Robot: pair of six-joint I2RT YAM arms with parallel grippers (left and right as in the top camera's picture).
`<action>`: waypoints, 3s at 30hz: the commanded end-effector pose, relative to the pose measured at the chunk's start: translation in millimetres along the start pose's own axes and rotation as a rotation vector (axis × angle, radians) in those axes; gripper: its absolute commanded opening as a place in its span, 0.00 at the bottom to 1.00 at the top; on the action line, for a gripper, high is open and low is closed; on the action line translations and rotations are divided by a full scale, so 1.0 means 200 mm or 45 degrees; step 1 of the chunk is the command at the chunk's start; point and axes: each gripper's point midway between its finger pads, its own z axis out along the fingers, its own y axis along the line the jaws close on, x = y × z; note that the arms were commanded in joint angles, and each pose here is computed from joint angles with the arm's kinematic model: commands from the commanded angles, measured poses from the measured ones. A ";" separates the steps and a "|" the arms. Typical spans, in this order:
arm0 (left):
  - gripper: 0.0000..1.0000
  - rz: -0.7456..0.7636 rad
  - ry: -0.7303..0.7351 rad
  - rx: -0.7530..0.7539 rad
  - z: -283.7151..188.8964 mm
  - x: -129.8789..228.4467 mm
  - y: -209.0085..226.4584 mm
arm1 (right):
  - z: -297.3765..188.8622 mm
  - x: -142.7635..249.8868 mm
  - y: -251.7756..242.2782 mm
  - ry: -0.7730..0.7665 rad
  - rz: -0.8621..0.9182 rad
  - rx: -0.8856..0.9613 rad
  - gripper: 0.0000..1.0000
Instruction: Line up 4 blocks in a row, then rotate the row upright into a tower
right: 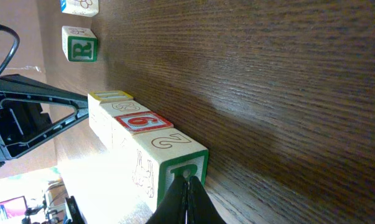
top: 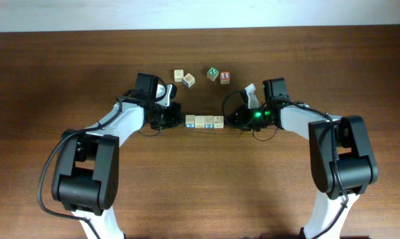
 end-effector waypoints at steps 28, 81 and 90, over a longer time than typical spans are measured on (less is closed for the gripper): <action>0.00 0.037 -0.005 0.026 0.00 -0.02 -0.03 | 0.01 0.01 0.34 -0.015 -0.293 -0.015 0.04; 0.00 0.020 0.025 0.027 0.00 0.01 -0.03 | 0.15 0.02 0.62 0.016 -0.403 0.082 0.04; 0.00 0.020 0.025 0.027 0.00 0.01 -0.03 | 0.15 0.00 0.62 -0.017 -0.407 0.100 0.04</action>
